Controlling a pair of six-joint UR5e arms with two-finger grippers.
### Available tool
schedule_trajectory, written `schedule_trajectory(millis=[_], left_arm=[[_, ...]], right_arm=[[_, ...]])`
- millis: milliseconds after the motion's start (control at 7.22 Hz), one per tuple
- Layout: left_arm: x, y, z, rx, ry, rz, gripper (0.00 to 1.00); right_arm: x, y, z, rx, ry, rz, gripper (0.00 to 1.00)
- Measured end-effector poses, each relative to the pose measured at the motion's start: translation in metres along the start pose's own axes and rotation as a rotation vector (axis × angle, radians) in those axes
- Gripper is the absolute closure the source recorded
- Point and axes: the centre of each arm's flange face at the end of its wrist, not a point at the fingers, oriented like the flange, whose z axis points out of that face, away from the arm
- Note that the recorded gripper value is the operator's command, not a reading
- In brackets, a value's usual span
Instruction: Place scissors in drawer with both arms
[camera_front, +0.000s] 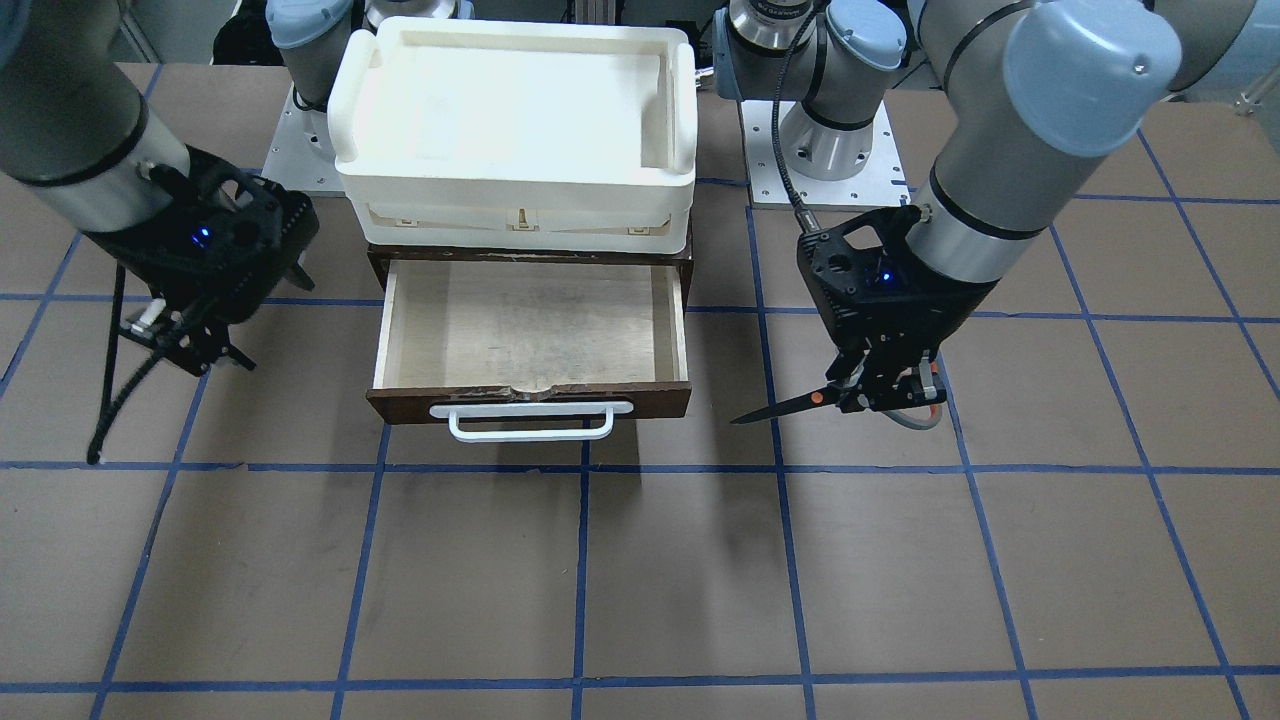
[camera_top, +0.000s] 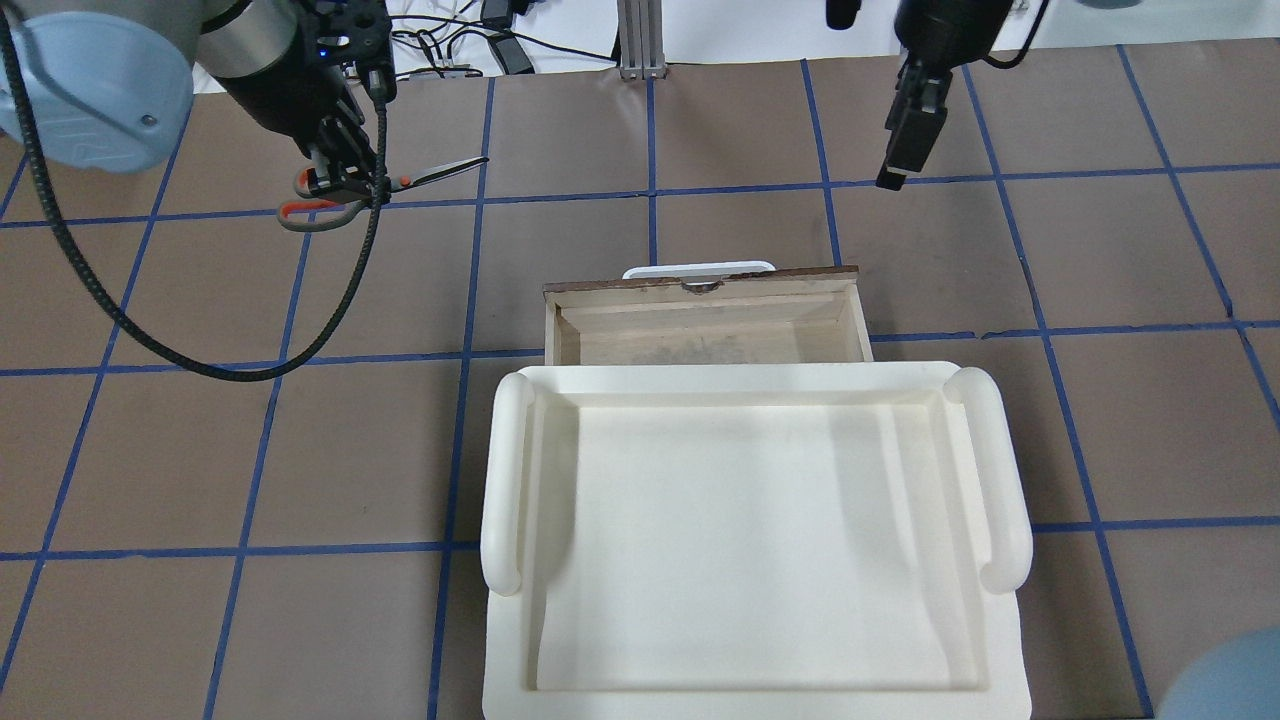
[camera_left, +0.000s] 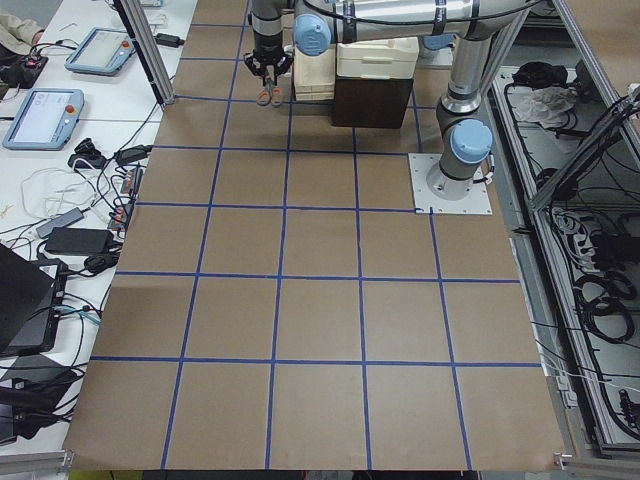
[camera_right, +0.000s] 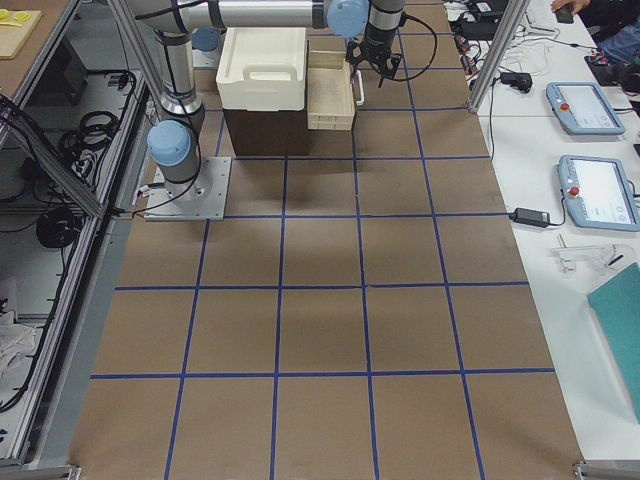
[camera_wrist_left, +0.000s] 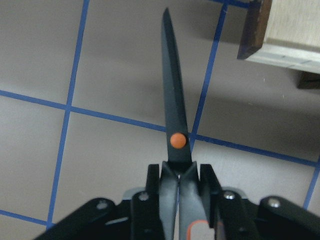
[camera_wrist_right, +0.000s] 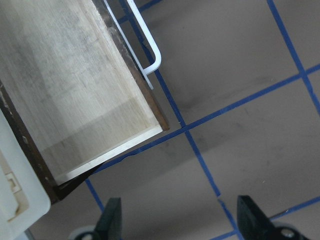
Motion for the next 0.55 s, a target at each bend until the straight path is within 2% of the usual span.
schedule_trajectory(millis=[139, 416, 554], left_arm=[[0.015, -0.024, 0.006, 0.0, 0.008, -0.024, 1.0], [0.051, -0.079, 0.019, 0.0, 0.021, -0.055, 1.0], [0.067, -0.099, 0.023, 0.001, 0.026, -0.065, 1.0]], right_arm=[[-0.02, 0.014, -0.008, 0.005, 0.011, 0.178, 0.15], [-0.039, 0.022, -0.013, 0.017, 0.016, 0.698, 0.13], [-0.042, 0.023, -0.015, 0.023, 0.016, 0.887, 0.12]])
